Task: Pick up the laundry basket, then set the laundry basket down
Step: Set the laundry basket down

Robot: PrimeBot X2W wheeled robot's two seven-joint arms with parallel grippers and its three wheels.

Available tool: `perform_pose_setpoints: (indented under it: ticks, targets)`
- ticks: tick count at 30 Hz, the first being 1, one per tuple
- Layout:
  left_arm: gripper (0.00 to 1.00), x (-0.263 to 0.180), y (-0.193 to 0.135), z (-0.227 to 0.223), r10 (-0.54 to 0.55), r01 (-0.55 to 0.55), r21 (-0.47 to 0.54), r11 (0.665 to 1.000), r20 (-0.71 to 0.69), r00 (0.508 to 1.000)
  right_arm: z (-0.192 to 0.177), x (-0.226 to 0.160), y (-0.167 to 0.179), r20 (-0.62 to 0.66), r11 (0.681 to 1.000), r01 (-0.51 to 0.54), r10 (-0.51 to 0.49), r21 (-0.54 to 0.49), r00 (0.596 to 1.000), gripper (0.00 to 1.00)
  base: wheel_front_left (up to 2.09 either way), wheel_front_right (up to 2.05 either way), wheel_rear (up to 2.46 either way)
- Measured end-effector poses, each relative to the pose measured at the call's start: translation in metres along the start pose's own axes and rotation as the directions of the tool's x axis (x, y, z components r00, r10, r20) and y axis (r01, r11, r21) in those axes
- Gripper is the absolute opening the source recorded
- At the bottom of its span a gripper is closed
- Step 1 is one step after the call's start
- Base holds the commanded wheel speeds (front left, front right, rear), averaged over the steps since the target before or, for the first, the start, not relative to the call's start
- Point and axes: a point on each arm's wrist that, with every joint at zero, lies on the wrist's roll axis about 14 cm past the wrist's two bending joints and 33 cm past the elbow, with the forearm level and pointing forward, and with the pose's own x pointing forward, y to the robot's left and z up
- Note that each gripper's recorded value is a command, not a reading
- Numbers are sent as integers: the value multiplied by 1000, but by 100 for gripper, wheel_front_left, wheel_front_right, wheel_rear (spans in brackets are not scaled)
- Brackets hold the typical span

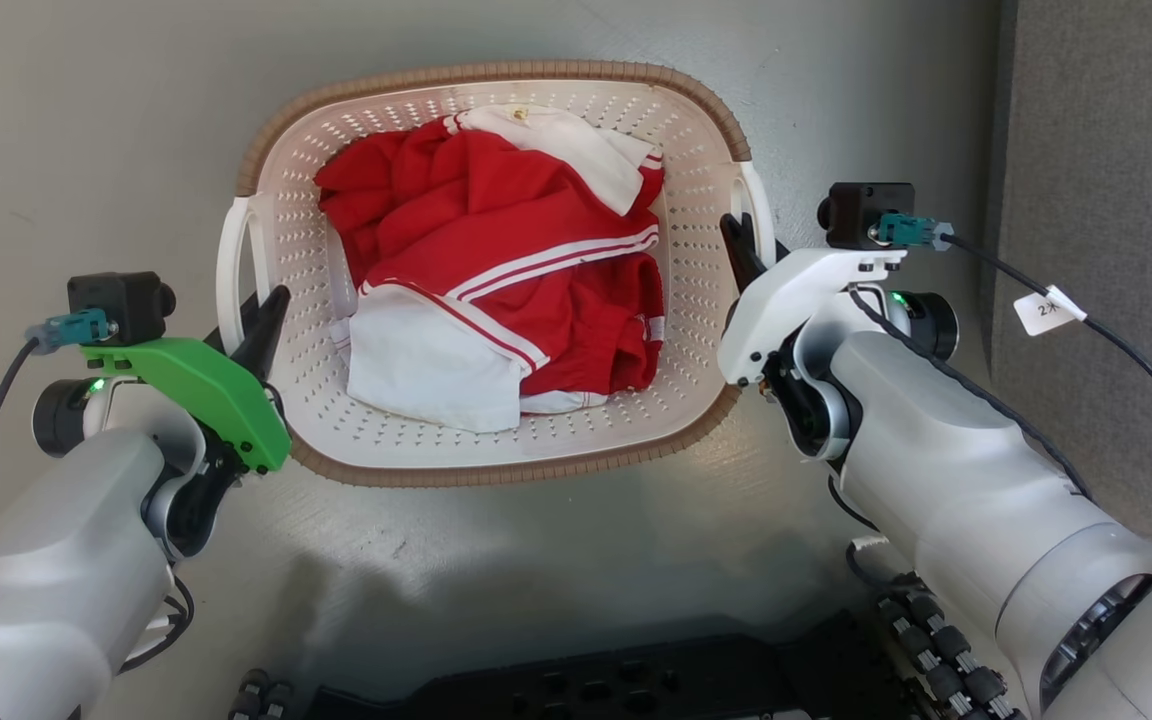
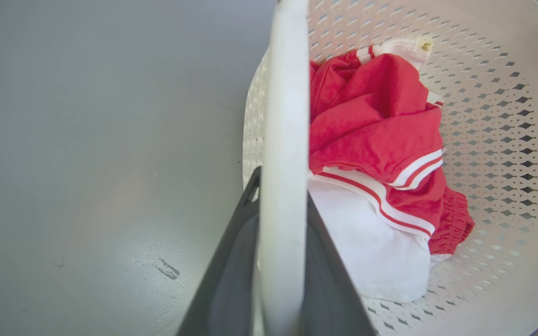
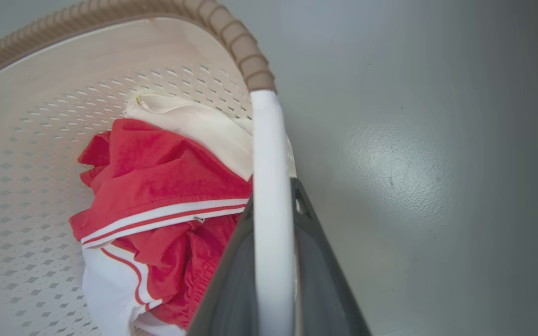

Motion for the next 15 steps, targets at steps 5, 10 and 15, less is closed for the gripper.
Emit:
perform_pose_setpoints:
  ticks: [5,10,15]
  targets:
    - [100,-1,-4,-5,-14,14,7,1000,-16,1000,-2,0,-7,-5,1000,23,-22,9,1000,100,0,0,0]
    - [100,-3,-6,-7,-20,20,8,1000,-21,1000,-1,-1,-15,-3,999,44,-44,7,999,100,0,0,0]
    - [100,-5,-8,-6,-21,21,6,1000,-20,1000,3,-3,-14,6,999,43,-44,9,999,100,0,0,0]
